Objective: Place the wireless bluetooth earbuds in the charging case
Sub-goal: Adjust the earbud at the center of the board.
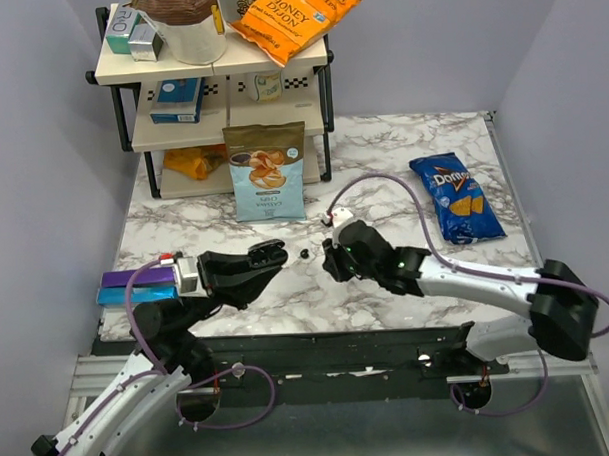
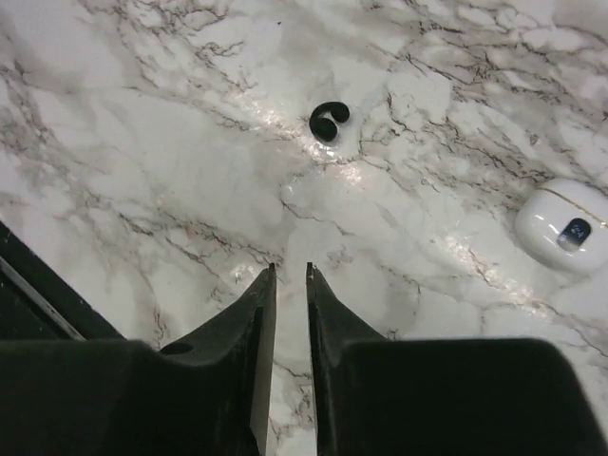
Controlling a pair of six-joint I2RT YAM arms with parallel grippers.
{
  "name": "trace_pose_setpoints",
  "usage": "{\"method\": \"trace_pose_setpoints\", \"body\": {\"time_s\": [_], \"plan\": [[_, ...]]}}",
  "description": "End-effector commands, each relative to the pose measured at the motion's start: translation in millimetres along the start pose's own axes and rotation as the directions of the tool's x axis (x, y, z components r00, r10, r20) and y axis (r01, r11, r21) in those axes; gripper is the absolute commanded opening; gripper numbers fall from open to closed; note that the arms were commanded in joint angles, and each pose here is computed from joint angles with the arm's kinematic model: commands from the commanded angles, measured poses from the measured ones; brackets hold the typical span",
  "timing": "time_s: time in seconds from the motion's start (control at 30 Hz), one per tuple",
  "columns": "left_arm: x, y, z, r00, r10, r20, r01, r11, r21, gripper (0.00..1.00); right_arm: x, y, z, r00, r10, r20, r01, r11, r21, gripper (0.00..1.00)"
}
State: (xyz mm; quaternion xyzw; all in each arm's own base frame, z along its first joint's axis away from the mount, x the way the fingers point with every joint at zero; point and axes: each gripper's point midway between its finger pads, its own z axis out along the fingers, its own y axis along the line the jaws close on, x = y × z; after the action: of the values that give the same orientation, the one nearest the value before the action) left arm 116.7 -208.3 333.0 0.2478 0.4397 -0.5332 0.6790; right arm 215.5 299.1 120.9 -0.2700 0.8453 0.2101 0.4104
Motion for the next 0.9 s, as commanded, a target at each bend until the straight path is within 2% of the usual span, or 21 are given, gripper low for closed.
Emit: {"method": "trace_pose_setpoints", "body": {"time_s": [0.0, 0.07, 0.1, 0.27, 0.43, 0.87], "plan": [[2.0, 25.8, -12.5, 1.0, 0.007, 0.004, -0.006, 0.986, -0.169, 0.0, -30.3, 7.8, 34.7, 0.989, 0.147, 0.024, -0.147, 0.989, -0.022, 0.35], [1.4, 25.7, -15.7, 1.0, 0.002, 0.016, 0.001, 0.984, -0.176, 0.0, -41.0, 10.4, 46.8, 0.987, 0.157, 0.02, -0.156, 0.987, -0.033, 0.41], [0.9, 26.3, -16.3, 1.0, 0.002, 0.021, 0.001, 0.984, -0.181, 0.0, -32.3, 10.3, 58.9, 0.989, 0.146, -0.016, -0.147, 0.989, -0.029, 0.41], [0.7, 23.3, -15.2, 1.0, -0.001, 0.017, 0.004, 0.986, -0.165, 0.0, -49.7, 22.4, 90.6, 0.994, 0.105, -0.039, -0.108, 0.991, -0.084, 0.41], [2.2, 21.2, -13.3, 1.0, -0.01, 0.007, 0.011, 0.988, -0.151, 0.0, -29.2, 16.6, 116.9, 0.982, 0.121, -0.142, -0.134, 0.987, -0.089, 0.44], [7.5, 21.9, -12.0, 1.0, -0.023, -0.011, 0.021, 0.989, -0.148, 0.0, 2.2, -5.9, 132.4, 0.965, 0.129, -0.229, -0.143, 0.989, -0.045, 0.47]]}}
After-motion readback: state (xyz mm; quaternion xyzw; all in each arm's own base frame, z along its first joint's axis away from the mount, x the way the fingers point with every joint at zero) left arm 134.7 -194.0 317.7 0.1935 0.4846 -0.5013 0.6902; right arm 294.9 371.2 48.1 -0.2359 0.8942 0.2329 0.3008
